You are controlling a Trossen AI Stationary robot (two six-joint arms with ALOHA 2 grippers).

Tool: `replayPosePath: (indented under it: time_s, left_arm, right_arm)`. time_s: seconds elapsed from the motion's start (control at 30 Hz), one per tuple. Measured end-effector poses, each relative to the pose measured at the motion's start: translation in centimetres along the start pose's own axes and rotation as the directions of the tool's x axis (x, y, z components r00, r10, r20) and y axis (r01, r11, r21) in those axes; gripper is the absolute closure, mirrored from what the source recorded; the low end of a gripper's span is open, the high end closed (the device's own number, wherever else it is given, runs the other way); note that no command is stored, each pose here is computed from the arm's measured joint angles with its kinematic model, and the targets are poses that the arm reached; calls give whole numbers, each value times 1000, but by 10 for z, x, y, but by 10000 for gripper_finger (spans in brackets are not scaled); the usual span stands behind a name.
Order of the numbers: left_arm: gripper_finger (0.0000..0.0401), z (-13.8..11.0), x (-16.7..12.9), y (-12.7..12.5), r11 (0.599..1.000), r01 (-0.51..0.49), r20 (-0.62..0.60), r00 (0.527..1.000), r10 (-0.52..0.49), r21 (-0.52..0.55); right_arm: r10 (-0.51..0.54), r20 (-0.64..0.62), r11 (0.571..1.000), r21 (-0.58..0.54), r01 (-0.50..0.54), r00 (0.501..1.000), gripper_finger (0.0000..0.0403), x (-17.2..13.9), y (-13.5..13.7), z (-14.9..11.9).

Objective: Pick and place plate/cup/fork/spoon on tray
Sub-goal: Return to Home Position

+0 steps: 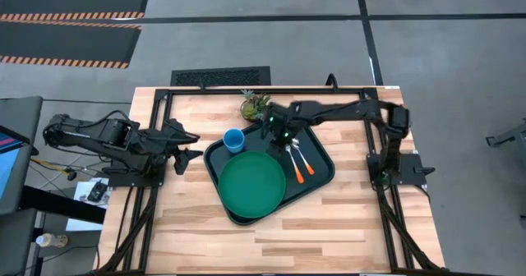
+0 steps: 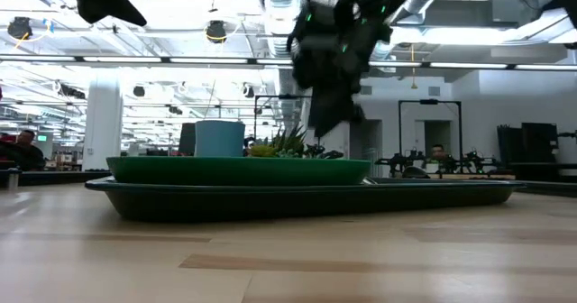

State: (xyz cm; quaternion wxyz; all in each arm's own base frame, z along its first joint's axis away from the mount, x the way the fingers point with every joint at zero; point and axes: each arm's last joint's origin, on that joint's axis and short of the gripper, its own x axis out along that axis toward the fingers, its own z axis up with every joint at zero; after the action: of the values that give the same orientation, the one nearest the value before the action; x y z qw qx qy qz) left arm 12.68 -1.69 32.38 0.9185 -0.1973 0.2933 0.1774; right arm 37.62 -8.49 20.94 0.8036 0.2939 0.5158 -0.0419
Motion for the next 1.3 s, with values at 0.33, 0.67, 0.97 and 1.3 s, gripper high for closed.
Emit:
replayPosePath:
  time_s: [0.33,0.67,0.97,1.3]
  left_arm:
    - [161,3,-4,1,999,-14,55,998,11,46]
    - [161,15,-11,-8,939,113,158,973,-171,324]
    - [161,-3,-53,24,891,269,394,823,-410,365]
    - [161,-67,-34,58,845,438,465,705,-535,307]
  right_arm:
    - [98,262,927,-374,7,960,255,-148,43,-31]
    - [372,526,796,-605,29,765,255,-204,47,-127]
    - [559,731,810,-582,-70,392,255,-167,-11,-199]
    - [498,846,867,-492,-83,191,255,-137,-39,-251]
